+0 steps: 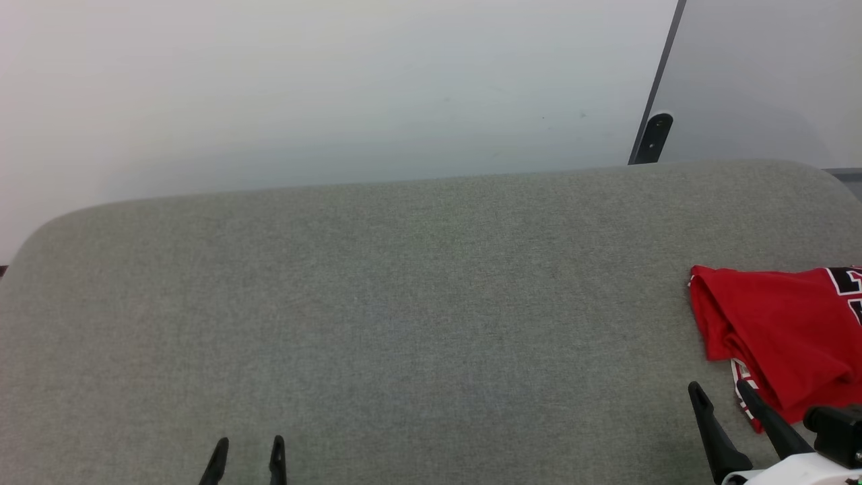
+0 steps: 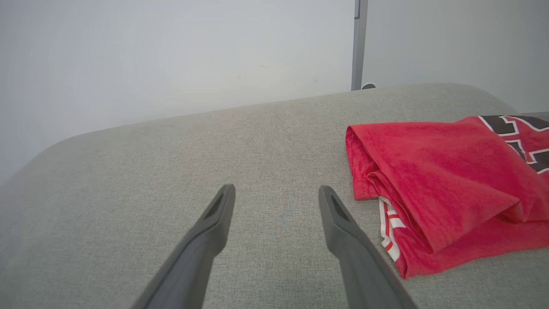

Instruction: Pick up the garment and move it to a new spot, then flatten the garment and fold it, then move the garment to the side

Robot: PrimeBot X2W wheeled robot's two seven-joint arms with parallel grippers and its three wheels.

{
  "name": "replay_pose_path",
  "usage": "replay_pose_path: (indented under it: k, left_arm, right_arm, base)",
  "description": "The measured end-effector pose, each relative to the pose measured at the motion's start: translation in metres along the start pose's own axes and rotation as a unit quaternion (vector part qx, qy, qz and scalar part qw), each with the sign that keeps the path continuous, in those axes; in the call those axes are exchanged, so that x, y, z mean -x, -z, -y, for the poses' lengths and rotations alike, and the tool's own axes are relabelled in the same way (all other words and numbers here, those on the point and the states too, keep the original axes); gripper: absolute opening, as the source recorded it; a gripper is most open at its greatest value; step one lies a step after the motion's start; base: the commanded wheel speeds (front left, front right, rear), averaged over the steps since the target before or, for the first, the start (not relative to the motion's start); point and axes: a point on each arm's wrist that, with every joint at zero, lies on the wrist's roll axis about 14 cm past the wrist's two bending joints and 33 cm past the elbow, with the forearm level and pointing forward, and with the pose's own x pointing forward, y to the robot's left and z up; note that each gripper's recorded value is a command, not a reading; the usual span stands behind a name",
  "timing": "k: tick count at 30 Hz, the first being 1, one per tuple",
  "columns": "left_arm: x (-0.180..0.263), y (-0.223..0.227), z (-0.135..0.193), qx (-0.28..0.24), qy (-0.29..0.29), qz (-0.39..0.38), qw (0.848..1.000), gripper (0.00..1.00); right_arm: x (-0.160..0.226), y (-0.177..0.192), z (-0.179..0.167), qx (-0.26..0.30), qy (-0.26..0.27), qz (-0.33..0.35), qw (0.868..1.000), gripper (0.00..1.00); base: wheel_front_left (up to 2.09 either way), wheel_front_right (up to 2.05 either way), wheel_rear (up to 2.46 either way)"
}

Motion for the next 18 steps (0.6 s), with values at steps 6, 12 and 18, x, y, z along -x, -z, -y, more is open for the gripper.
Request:
replay_pose_path:
  k: [6,12,18]
  left_arm:
    - [-0.0001,0.0004,-0.0002,0.0,-0.001,-0.001,1.0,1.0]
    - [-0.0002,0.0005,-0.0005,0.001,-0.002,-0.001,1.0,1.0]
    - [-0.0006,0.0003,-0.0012,0.003,-0.004,-0.002,1.0,1.0]
  right_arm:
    - [-0.0004,0.0015,-0.0027,-0.002,-0.004,-0.001,1.0,1.0]
    - [-0.0006,0.0029,-0.0053,-0.002,-0.007,-0.003,1.0,1.0]
    - [-0.0011,0.0032,-0.0068,-0.005,-0.01,-0.002,1.0,1.0]
  base:
    - [0.0,0.0,0.0]
    - [0.0,0.0,0.0]
    - [0.0,0.0,0.0]
